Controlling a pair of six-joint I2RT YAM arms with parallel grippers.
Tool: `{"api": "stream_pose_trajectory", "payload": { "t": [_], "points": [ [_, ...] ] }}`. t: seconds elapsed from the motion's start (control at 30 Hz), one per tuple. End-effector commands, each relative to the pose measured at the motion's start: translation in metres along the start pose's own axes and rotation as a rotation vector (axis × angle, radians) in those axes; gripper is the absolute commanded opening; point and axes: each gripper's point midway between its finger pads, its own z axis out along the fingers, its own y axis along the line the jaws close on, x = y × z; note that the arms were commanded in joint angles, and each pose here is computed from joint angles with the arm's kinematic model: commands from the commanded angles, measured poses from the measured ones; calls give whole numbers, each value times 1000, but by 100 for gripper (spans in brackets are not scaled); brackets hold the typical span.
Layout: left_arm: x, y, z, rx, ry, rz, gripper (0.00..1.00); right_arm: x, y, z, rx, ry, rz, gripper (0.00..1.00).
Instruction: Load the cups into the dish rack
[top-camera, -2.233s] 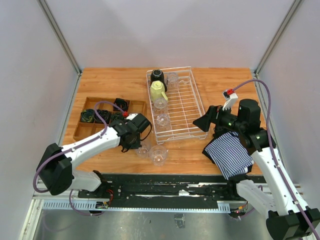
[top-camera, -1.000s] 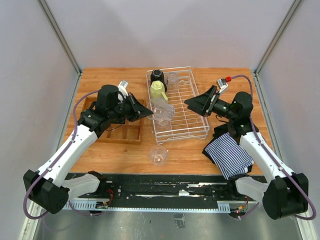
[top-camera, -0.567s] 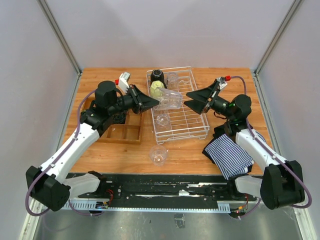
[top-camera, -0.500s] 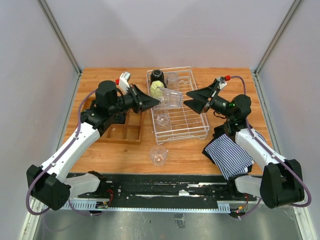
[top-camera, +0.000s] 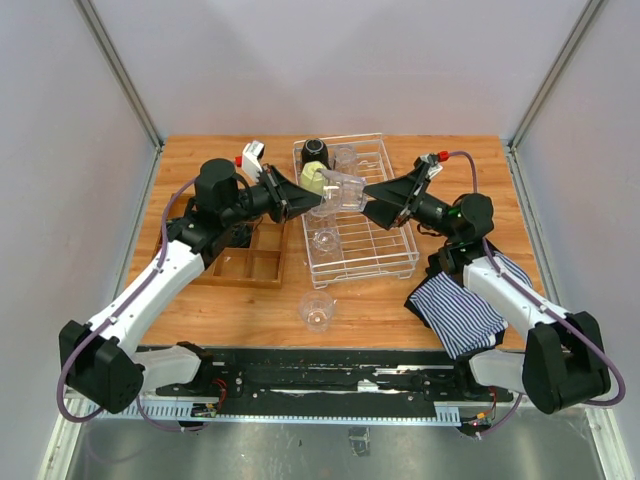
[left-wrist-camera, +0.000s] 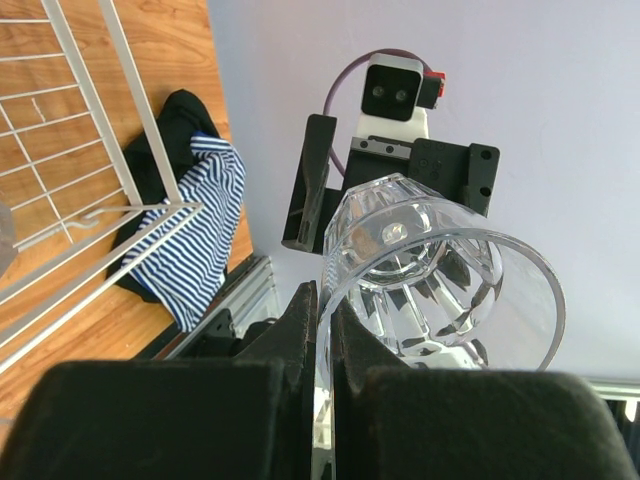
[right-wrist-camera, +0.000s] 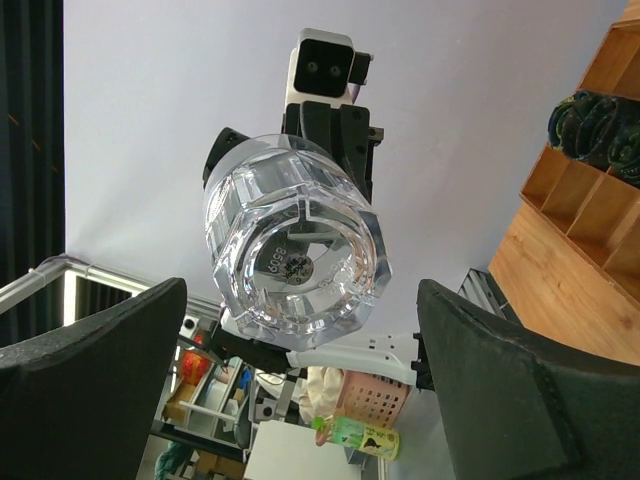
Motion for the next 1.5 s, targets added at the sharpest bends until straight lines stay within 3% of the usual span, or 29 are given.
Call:
{"api": "stream_pose_trajectory", "payload": {
  "t": [0.0, 0.17, 0.37, 0.5, 0.63, 0.67, 0.77, 0.83, 1.0, 1.2, 1.47],
  "points": [
    [1, -14, -3, 70, 11, 17, 1, 5, 16, 7, -66, 6, -32, 99],
    [3, -13, -5, 71, 13, 11, 0, 5, 16, 13, -82, 9, -26, 100],
    [4, -10, -6, 70, 10, 4, 0, 6, 19, 20, -107, 14, -13, 92],
    [4, -10, -6, 75, 7, 4, 1, 9, 19, 23, -115, 24, -2, 80],
    [4, -10, -5, 78, 6, 4, 0, 12, 18, 24, -122, 36, 5, 57],
    [3, -11, -5, 78, 4, 6, 3, 12, 17, 23, -123, 37, 6, 53],
    [0, -6, -5, 39, -13, 20, 22, 11, 16, 23, -120, 35, 0, 42],
    [-6, 2, -5, -20, -43, 44, 40, 9, 15, 24, -114, 30, -9, 39],
    [-32, 30, -17, -268, -161, 139, 60, -4, 11, 26, -61, 26, -78, 38],
    [-51, 67, -49, -548, -279, 189, 69, -34, -14, 27, 110, 37, -227, 36],
    [-64, 80, -72, -624, -320, 211, 70, -80, -59, 19, 397, 54, -391, 32]
  ]
}}
